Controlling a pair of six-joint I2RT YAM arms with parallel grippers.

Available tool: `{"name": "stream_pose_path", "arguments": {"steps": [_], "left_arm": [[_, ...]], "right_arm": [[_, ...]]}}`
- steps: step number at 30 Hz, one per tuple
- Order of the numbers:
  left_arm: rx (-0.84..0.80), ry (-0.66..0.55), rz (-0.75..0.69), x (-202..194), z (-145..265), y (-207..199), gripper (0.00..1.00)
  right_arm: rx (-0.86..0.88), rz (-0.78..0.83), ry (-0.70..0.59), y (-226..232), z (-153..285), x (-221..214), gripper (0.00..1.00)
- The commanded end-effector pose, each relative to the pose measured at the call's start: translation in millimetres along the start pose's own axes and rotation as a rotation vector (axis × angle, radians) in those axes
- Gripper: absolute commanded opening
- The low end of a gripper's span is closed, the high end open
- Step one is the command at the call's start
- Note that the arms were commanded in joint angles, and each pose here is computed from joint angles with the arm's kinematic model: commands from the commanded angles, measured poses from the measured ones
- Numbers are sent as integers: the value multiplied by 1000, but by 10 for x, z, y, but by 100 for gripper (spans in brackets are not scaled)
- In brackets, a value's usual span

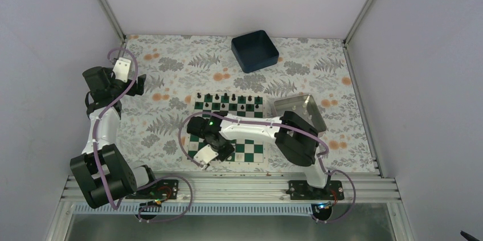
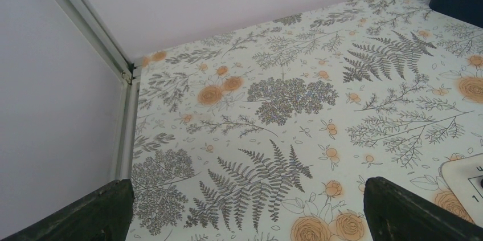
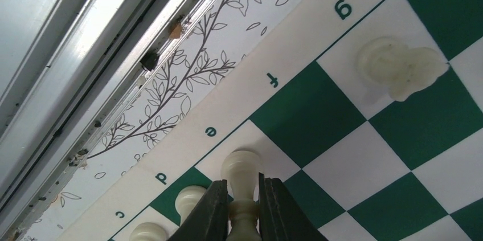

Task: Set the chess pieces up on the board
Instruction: Place the chess piece on the chessboard.

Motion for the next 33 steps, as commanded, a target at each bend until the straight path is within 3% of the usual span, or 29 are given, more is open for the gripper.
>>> {"name": "stream_pose_path", "arguments": {"steps": [1, 14, 26, 33], "left_arm": [[-19, -19, 4, 10, 4, -22, 100], [-21, -14, 5, -5, -8, -26, 100], [-29, -16, 2, -5, -3, -38, 100], [-21, -18, 1, 8, 15, -32, 100]], "right_arm": [[25, -15, 12, 18, -79, -41, 12], [11, -21, 6, -7, -108, -32, 15], [-11, -51, 0, -30, 6, -67, 33], [-59, -117, -120, -75, 628, -132, 34]]}}
Point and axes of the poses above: each gripper's point midway between its finger pads, its own z axis back along the fingers, its own y axis along the line the jaws close on, x = y × z, the point moved 8 cm from there along z, back along the fingers, and after that the axes turned 11 degrees about -z, right-handed, at the moved point
